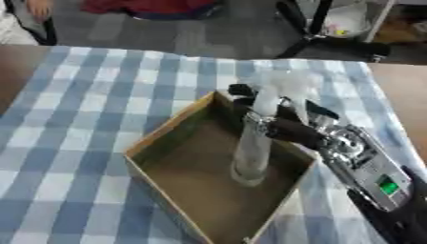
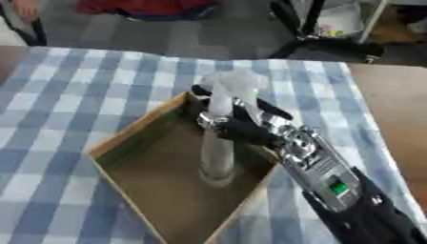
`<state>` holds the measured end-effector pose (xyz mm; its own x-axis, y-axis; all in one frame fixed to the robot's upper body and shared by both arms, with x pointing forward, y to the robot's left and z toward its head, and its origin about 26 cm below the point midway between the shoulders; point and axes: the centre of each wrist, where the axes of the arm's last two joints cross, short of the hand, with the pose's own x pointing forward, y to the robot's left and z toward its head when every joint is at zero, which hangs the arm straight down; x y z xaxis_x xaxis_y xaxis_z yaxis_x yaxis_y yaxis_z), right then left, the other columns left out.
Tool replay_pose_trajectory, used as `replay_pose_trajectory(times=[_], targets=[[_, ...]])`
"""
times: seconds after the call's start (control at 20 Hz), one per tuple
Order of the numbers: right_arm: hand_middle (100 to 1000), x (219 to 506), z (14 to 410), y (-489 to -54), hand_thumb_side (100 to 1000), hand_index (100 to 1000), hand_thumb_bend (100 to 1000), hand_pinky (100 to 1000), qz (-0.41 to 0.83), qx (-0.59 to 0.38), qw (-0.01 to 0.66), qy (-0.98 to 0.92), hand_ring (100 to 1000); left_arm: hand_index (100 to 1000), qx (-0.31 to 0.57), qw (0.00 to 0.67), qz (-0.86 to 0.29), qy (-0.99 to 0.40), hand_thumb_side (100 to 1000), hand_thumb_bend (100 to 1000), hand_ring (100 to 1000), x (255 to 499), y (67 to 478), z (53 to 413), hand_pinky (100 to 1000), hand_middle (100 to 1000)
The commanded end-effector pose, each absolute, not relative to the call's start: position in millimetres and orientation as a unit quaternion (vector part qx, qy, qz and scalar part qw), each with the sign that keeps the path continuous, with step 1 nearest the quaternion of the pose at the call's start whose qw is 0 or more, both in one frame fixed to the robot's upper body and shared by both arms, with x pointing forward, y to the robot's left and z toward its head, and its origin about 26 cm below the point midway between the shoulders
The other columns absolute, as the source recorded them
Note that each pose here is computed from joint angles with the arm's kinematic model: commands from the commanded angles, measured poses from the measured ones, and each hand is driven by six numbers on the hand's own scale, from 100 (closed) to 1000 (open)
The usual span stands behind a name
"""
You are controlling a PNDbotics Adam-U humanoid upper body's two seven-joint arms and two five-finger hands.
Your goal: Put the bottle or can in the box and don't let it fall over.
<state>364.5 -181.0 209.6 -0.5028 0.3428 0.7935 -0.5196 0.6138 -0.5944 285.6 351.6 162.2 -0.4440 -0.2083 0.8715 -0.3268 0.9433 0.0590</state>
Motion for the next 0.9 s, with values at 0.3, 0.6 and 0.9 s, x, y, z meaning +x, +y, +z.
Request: replay_pose_trajectory(times=[0.3, 0.6, 0.9], targets=[[1000, 361, 209, -190, 688, 1000, 100, 937, 0.479, 0.049, 0.474, -0.737, 1000, 917, 0.163, 0.498, 0.046, -0.851, 639, 100, 600, 284, 354, 166, 1000, 775], [1000, 366, 200, -195, 586, 1000, 100, 941, 0.503, 0.057, 0.482, -0.715, 1000, 917, 0.16, 0.497, 0.043, -0.852, 641, 100, 599, 284, 353, 166, 1000, 776], [1000, 359, 196, -206, 588, 1000, 100, 940, 0.506, 0.05, 0.476, -0.717, 1000, 918, 0.16, 0.499, 0.042, -0.851, 643, 100, 599, 284, 354, 165, 1000, 780]])
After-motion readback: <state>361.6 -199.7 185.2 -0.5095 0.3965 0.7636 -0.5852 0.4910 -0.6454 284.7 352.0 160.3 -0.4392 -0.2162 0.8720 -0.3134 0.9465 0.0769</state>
